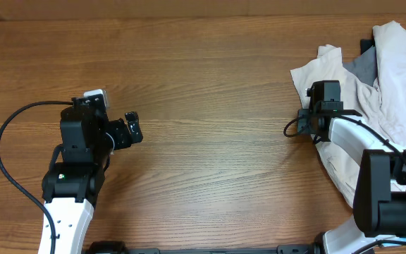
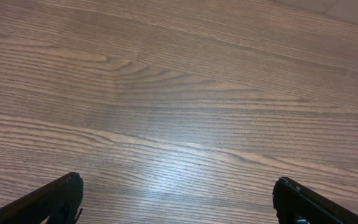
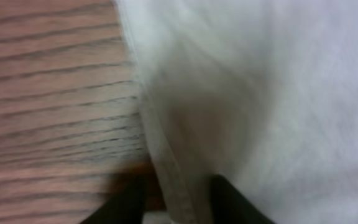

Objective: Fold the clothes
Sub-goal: 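Move the right gripper to the beige shorts' edge and grasp it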

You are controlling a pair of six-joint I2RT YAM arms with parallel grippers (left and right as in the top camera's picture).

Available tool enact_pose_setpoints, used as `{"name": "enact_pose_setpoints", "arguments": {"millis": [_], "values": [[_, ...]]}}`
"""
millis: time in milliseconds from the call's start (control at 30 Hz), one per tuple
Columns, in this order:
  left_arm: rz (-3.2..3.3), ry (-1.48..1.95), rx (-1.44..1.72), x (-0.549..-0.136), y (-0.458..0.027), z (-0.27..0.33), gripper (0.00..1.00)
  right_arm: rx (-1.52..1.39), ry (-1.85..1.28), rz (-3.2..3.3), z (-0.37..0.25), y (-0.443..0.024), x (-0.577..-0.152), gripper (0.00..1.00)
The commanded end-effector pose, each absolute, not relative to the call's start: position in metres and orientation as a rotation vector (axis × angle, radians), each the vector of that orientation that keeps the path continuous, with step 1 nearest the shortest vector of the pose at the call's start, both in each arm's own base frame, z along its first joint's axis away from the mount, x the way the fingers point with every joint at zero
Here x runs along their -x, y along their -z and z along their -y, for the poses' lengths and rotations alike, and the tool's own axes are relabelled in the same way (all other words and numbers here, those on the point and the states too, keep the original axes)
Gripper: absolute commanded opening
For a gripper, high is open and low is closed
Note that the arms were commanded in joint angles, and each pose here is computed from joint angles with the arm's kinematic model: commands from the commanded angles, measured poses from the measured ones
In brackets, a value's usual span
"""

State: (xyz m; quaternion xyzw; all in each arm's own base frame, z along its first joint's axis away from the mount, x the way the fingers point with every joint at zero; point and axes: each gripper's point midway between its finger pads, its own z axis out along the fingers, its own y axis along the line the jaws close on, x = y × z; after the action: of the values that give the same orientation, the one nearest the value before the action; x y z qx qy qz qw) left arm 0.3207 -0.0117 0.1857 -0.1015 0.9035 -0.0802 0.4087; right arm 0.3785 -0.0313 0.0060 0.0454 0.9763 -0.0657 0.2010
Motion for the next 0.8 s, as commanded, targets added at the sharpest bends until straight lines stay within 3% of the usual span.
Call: {"name": "enact_pose_setpoints", "arguments": {"millis": [0,667,767], "values": [[-2.252,0.209,0.233,-0.3257,-0.1969,0.0124,1.00,-0.136,0.213,-2.710,0.0364,-0.0099,-0.3856,0.30],[-2.251,0.209,0.232,-0.3258,-0.1970,0.0124,1.00,-0.134,0.218,-2.741,0.0364,-0.0030,-0.3796,0.28],[-2.251,0.209,0.232,-0.3258,-0.1970,0.0123,1.00,-0.134,0.218,-2.744,0.0364,-0.0020,-0.3784,0.24]]}}
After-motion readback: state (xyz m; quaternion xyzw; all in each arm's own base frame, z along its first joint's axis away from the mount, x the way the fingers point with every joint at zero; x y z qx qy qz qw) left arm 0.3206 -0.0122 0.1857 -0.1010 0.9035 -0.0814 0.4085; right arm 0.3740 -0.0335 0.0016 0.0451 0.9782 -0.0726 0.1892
